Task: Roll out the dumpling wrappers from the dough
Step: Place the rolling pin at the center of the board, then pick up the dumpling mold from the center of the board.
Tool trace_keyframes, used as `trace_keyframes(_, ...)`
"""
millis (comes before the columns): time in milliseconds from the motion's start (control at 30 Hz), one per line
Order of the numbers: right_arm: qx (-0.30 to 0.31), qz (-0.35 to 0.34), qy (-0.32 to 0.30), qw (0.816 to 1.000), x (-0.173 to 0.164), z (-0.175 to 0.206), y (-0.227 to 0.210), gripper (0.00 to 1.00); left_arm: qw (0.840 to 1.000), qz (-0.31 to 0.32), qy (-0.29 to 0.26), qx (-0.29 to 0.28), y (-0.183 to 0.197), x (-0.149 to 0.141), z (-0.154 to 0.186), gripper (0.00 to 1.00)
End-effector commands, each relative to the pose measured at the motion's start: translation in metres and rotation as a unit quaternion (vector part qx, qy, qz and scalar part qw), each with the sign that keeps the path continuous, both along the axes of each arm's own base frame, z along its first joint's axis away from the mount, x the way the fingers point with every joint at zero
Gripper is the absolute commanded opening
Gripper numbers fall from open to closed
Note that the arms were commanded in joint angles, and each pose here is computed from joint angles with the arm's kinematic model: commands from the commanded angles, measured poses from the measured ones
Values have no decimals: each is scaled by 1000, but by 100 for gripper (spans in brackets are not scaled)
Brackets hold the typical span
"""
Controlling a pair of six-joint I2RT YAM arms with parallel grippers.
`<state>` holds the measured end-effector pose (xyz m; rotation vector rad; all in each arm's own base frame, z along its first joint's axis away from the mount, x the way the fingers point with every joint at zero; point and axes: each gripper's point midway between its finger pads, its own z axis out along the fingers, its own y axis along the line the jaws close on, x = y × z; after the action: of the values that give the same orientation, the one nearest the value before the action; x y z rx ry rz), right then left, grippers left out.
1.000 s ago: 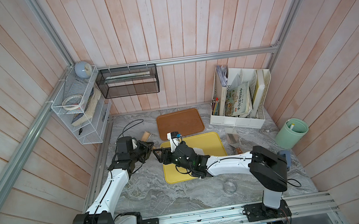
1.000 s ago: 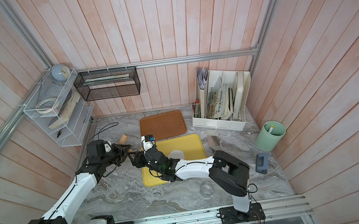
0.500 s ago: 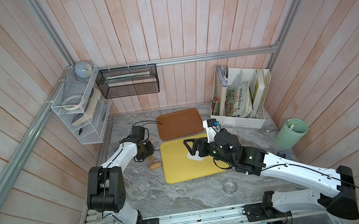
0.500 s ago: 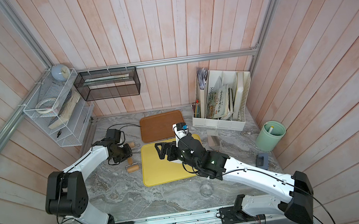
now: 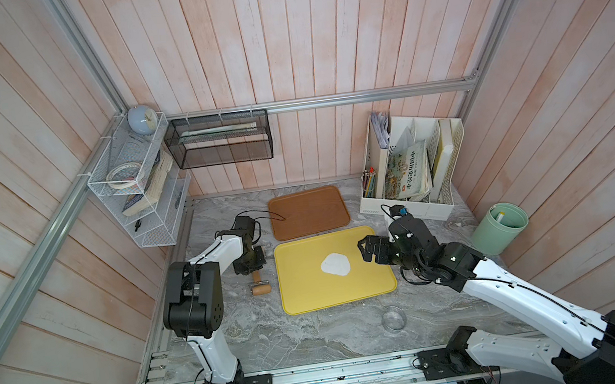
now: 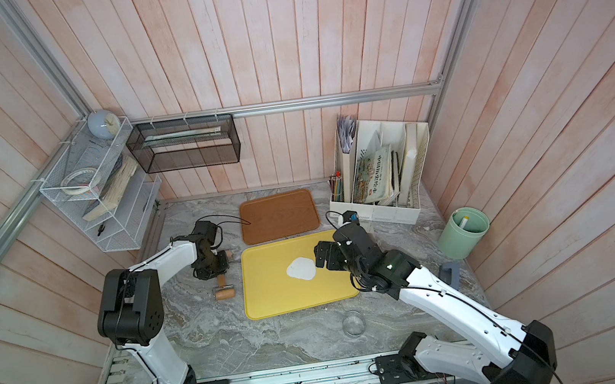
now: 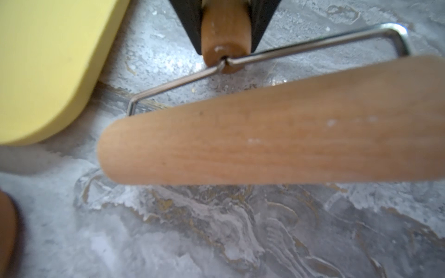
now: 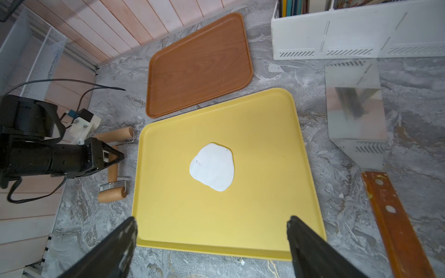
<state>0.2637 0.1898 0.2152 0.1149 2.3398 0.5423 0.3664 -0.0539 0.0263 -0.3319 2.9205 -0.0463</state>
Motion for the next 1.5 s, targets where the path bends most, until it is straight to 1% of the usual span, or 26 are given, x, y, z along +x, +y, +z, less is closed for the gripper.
trace_keyframes(0, -33, -3, 52, 998, -11, -29, -13, 98, 999, -9, 29, 24, 7, -15, -13, 31)
trace_keyframes(133, -38, -2, 59, 998, -13, -33, -14, 98, 999, -10, 27, 28, 10, -20, -14, 32)
trace_keyframes(433, -24, -2, 61, 998, -14, -31, -14, 98, 999, -10, 16, 28, 11, -19, -7, 34)
trace_keyframes(600, -13, 12, 76, 997, -19, -35, -10, 98, 1000, -7, 5, 29, 12, -18, 8, 44)
trace_keyframes(733, -22, -1, 132, 991, -36, -55, -19, 98, 999, -3, -35, 21, 11, -14, 33, 56)
trace_keyframes(800, -53, -31, 172, 983, -47, -66, -36, 98, 998, -1, -61, 11, 9, -13, 49, 60)
trace_keyframes(833, -71, -47, 197, 977, -56, -72, -45, 96, 997, -2, -77, 3, 7, -12, 57, 62)
trace_keyframes(867, -81, -45, 217, 972, -64, -76, -49, 93, 995, -2, -95, -9, 4, -11, 66, 64)
trace_keyframes(967, -87, -38, 275, 957, -91, -85, -54, 82, 986, -9, -155, -63, -12, -11, 93, 68)
trace_keyframes(1033, -87, -39, 287, 953, -102, -92, -59, 79, 976, -12, -192, -100, -21, -14, 108, 71)
trace_keyframes(1100, -85, -50, 299, 949, -113, -100, -67, 70, 966, -17, -222, -135, -30, -19, 121, 77)
trace_keyframes(1133, -82, -50, 306, 947, -118, -104, -68, 62, 960, -22, -233, -153, -36, -22, 127, 81)
trace_keyframes(1167, -79, -46, 314, 945, -123, -107, -68, 57, 955, -26, -242, -169, -40, -26, 131, 97)
trace_keyframes(1200, -78, -42, 322, 942, -128, -112, -68, 52, 951, -30, -248, -181, -44, -29, 134, 100)
trace_keyframes(1300, -86, -43, 336, 937, -137, -123, -72, 35, 943, -37, -258, -205, -50, -37, 139, 100)
trace_keyframes(1367, -89, -45, 342, 934, -140, -133, -74, 30, 941, -43, -262, -209, -52, -40, 142, 100)
trace_keyframes(1467, -86, -45, 348, 933, -142, -143, -73, 23, 942, -48, -266, -199, -49, -41, 143, 100)
